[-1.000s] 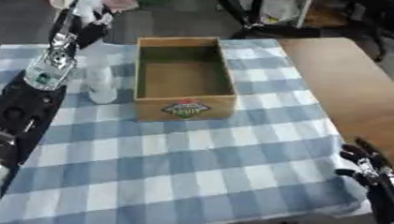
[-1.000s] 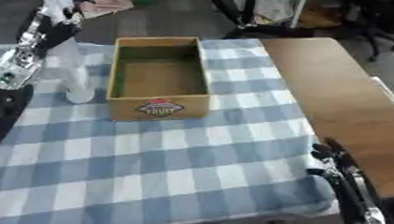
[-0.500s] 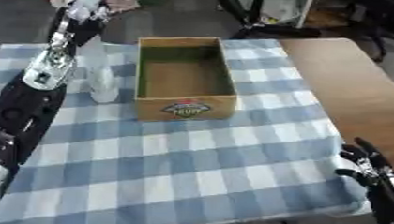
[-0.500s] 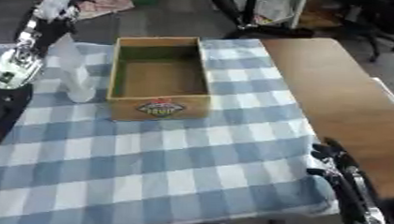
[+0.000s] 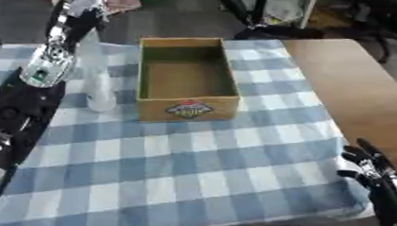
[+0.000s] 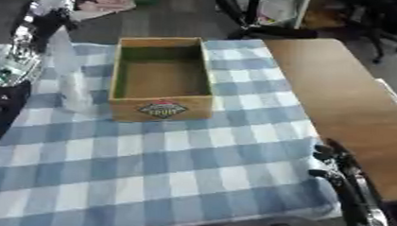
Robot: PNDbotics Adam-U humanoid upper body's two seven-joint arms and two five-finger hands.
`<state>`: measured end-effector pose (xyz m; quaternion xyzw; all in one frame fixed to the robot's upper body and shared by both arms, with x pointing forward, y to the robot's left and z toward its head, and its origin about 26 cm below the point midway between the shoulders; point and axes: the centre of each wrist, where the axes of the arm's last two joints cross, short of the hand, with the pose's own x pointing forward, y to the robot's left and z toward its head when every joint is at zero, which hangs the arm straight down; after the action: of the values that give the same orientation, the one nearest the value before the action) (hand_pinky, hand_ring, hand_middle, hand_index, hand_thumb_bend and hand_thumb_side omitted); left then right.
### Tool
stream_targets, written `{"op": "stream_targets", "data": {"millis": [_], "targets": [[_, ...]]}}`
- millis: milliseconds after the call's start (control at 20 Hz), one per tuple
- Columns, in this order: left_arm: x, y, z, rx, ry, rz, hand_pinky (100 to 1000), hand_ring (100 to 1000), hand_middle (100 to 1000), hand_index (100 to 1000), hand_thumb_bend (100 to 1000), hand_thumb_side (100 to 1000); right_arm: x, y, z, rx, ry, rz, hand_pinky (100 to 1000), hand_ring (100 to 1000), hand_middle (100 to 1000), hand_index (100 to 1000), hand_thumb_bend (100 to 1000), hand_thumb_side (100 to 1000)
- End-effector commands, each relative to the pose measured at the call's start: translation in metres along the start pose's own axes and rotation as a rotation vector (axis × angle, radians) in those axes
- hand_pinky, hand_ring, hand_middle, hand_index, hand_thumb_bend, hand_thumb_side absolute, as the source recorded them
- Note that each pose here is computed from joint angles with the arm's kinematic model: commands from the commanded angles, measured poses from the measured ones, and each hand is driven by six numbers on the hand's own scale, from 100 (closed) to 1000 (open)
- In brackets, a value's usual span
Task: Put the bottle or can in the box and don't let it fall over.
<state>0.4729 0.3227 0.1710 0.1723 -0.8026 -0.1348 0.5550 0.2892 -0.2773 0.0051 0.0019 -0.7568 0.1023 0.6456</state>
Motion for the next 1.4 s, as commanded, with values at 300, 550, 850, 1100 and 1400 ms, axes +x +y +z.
{"op": "stream_targets", "data": {"millis": [300, 550, 850, 1100, 1400], "targets": [[0.017, 0.019, -0.007, 0.034, -0.048, -0.159, 363, 192, 137, 523, 100, 583, 0.005, -0.006, -0.003, -0.005, -0.017, 0.016, 670, 868, 815, 967, 100, 683], [0.031, 0.021, -0.011, 0.043, -0.094, -0.133, 365, 194, 138, 523, 100, 586, 0.004, -0.006, -0.002, -0.010, -0.016, 0.016, 670, 868, 815, 967, 100, 684], [0.066, 0.014, -0.018, 0.010, -0.210, -0.034, 367, 197, 141, 522, 100, 597, 0.004, -0.006, -0.002, -0.010, -0.013, 0.016, 670, 868, 815, 967, 100, 684], [0.098, -0.014, -0.022, -0.106, -0.300, 0.092, 373, 201, 145, 524, 100, 599, 0.003, -0.005, -0.002, -0.002, -0.012, 0.013, 670, 867, 814, 967, 100, 685], [0.118, -0.059, -0.021, -0.262, -0.347, 0.180, 375, 203, 147, 526, 100, 595, 0.003, -0.001, -0.003, 0.012, -0.011, 0.005, 669, 867, 814, 967, 100, 688]]}}
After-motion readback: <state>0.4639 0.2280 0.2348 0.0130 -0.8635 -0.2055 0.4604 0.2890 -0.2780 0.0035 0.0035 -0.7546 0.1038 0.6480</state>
